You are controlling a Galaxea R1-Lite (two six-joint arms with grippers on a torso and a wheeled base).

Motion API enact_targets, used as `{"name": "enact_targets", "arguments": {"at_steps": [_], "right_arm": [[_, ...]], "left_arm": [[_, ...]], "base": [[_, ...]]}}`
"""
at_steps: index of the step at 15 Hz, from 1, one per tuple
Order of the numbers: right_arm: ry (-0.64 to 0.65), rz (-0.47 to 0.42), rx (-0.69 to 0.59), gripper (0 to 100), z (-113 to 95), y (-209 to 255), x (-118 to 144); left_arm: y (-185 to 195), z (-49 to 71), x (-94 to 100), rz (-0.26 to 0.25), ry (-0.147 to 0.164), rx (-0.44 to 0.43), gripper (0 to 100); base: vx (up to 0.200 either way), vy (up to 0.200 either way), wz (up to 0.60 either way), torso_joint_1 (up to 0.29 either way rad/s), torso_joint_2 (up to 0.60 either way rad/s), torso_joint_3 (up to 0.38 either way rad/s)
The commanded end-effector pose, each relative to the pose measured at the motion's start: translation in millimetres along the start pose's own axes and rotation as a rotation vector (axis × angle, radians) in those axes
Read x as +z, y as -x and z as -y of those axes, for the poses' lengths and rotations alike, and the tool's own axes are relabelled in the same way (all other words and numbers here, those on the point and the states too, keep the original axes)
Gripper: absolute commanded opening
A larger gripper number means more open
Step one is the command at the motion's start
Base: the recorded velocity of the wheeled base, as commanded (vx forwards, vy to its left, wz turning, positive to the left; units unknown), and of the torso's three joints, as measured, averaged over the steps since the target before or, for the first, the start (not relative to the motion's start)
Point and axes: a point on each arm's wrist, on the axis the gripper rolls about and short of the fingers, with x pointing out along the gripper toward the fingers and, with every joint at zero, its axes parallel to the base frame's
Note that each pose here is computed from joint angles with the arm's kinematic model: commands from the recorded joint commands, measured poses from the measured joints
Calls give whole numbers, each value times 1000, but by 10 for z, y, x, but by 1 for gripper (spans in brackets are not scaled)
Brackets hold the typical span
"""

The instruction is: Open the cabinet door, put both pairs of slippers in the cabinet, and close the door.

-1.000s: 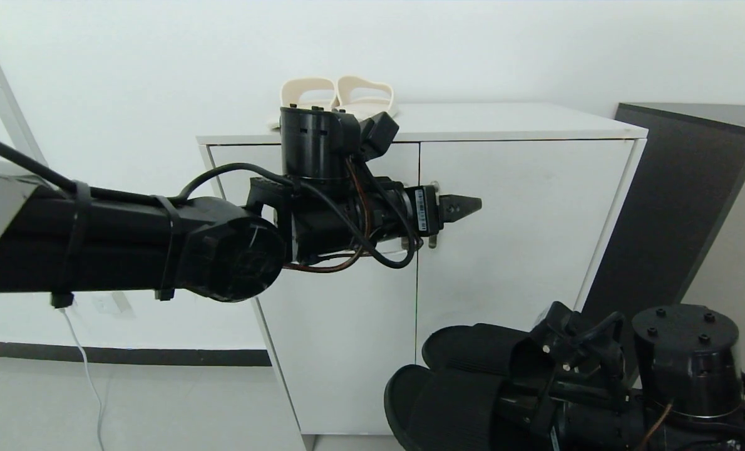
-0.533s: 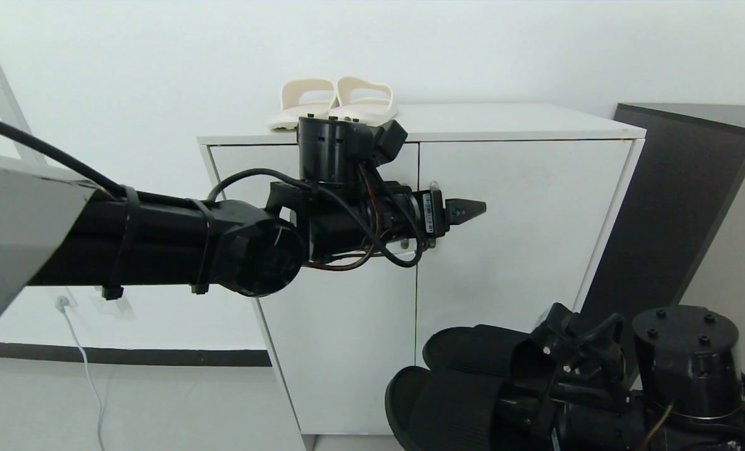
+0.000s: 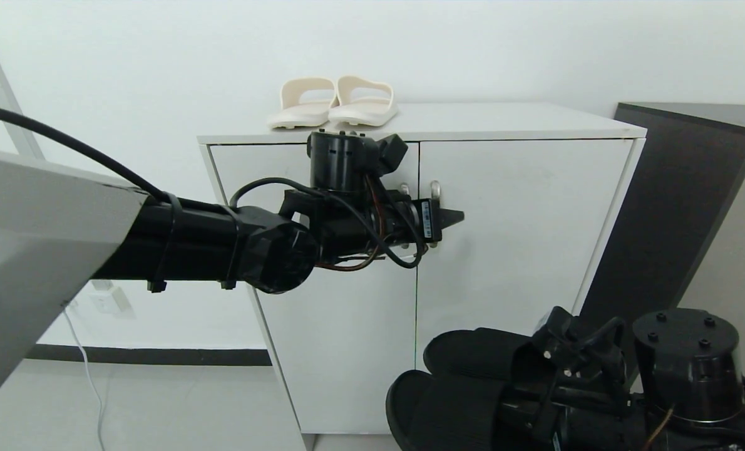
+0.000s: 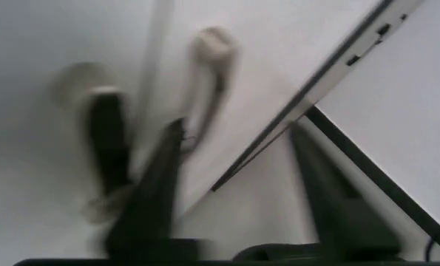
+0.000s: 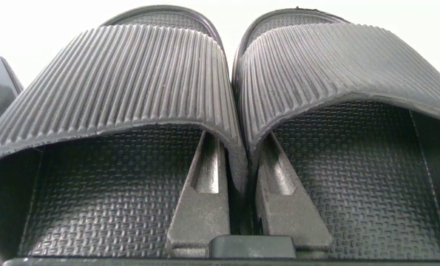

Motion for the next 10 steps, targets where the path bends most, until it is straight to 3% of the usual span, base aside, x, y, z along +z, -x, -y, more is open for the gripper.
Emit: {"name": "enact_targets", "arguments": {"at_steps": [1,4,7,10], "right_arm": [[1,3,3,0,-4,19,0],[4,2,45,0,-50,113,-41],[41,-8,174,0,-149,285,-146],[70,-29,191,0,-172,312,-219]], "left_arm": [[15,18,-10,-3,1,-7,0],[143,60,-10,0,-4,-10,0],[382,243,-36,26,-19,-53,0],[594,394,-102,22,-27,-83,0]], "base": [[0,0,0,0,0,0],[0,0,0,0,0,0],[0,0,0,0,0,0],[0,0,0,0,0,0]]}}
